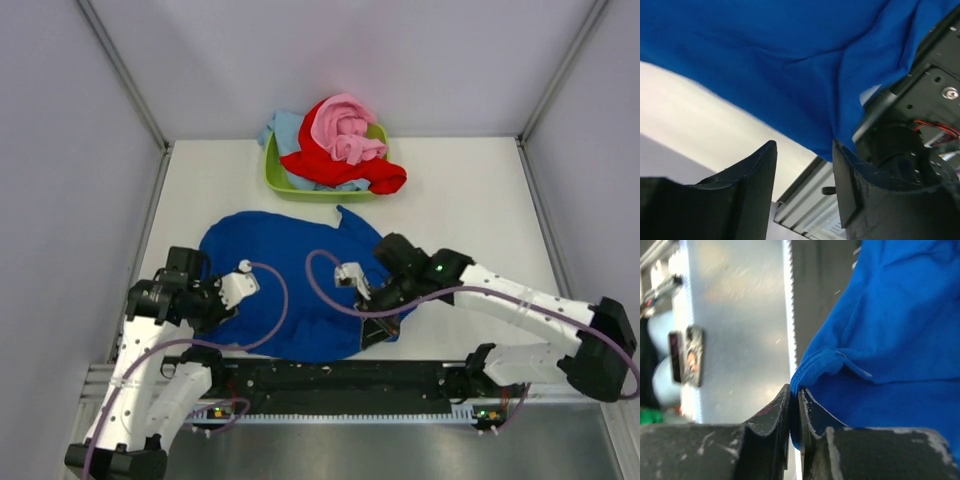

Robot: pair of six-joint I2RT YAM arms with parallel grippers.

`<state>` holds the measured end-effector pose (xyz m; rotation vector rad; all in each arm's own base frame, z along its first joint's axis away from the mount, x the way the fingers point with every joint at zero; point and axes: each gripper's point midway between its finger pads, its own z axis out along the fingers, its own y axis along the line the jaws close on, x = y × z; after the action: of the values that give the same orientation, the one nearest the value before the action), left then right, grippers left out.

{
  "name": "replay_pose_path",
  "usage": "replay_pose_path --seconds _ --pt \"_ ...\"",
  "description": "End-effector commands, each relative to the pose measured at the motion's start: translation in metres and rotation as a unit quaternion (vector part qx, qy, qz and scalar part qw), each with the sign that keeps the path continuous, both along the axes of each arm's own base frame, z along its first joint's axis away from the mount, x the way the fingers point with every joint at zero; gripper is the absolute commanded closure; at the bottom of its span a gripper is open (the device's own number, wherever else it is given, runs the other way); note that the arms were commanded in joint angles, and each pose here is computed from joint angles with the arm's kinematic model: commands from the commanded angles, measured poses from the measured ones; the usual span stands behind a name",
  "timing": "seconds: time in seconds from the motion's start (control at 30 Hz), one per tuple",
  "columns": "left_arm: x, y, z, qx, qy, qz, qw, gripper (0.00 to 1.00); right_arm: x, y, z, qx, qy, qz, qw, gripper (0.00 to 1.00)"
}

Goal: Fold and stack the t-shirts
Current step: Flatten out the tshirt

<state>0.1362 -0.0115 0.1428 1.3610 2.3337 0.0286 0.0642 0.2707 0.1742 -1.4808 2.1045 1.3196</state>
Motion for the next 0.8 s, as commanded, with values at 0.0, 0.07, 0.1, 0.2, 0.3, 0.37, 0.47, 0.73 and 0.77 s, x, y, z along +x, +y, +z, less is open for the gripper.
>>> replay_pose_path --seconds 0.0,0.07,0.1,0.2,0.3,0.37,0.47,0.73,0.77 --pt "-0.046 -0.009 -0.014 -0.022 0.083 -0.051 0.995 0.41 -0.051 -0.001 0.008 -0.049 0.086 0.114 0.989 0.84" --pt "-0.05 -0.008 -0.009 -0.02 0.084 -0.059 0.995 0.34 -0.052 -0.002 -0.007 -0.083 0.116 0.124 0.982 0.65" --pt "-0.048 -0.007 -0.007 -0.018 0.079 -0.059 0.995 0.32 -0.055 -0.002 -0.008 -0.088 0.132 0.134 0.978 0.56" --pt "-0.035 -0.002 0.003 -0.004 0.047 -0.041 0.998 0.28 -0.043 -0.002 -0.01 -0.104 0.097 0.116 0.983 0.01" --pt "-0.008 0.014 0.0 0.034 0.008 0.016 0.999 0.24 0.007 -0.001 -0.002 -0.1 0.026 0.0 0.995 0.01" --pt "0.025 0.03 -0.005 0.069 -0.037 0.073 0.994 0.24 0.082 -0.015 -0.003 -0.111 -0.017 -0.187 0.976 0.01" --pt "0.049 0.048 -0.027 0.102 -0.045 0.139 0.984 0.23 0.176 -0.08 -0.016 -0.108 0.005 -0.453 0.885 0.01" --pt "0.083 0.072 -0.063 0.11 -0.033 0.242 0.963 0.25 0.229 -0.139 -0.089 -0.134 0.02 -0.601 0.787 0.15" --pt "0.085 0.072 -0.071 0.112 -0.025 0.238 0.964 0.25 0.226 -0.133 -0.098 -0.131 0.033 -0.591 0.795 0.16"
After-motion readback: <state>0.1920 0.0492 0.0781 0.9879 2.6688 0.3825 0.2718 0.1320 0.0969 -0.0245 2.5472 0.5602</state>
